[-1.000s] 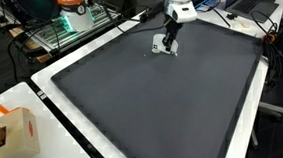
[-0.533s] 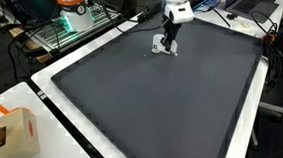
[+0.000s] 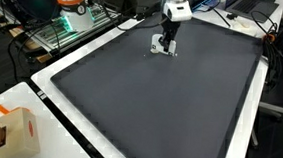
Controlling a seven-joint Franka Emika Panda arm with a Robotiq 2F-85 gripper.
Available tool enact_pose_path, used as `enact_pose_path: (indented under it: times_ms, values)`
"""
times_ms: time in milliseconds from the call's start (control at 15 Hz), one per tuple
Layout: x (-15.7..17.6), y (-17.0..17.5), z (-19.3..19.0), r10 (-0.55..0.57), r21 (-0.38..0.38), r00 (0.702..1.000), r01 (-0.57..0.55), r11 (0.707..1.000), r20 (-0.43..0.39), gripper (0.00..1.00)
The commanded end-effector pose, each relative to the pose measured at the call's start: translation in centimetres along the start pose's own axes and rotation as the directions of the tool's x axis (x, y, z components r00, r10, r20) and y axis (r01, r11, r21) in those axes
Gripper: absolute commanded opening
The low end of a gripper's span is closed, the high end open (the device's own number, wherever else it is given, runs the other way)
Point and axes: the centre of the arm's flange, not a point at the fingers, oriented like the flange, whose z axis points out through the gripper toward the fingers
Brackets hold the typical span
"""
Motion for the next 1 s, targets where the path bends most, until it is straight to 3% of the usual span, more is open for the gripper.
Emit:
enact_pose_path:
  times_ms: [0, 533, 933]
  values:
    - [-2.7, 2.3, 3.0, 0.044, -0.096, 0.996, -0.036, 0.995, 0.078, 0.01]
    - [-3.5, 3.1, 1.9, 0.08, -0.158, 0.993, -0.065, 0.985, 0.092, 0.01]
    - [-4.7, 2.5, -1.2, 0.058, -0.116, 0.997, -0.051, 0.992, 0.055, 0.01]
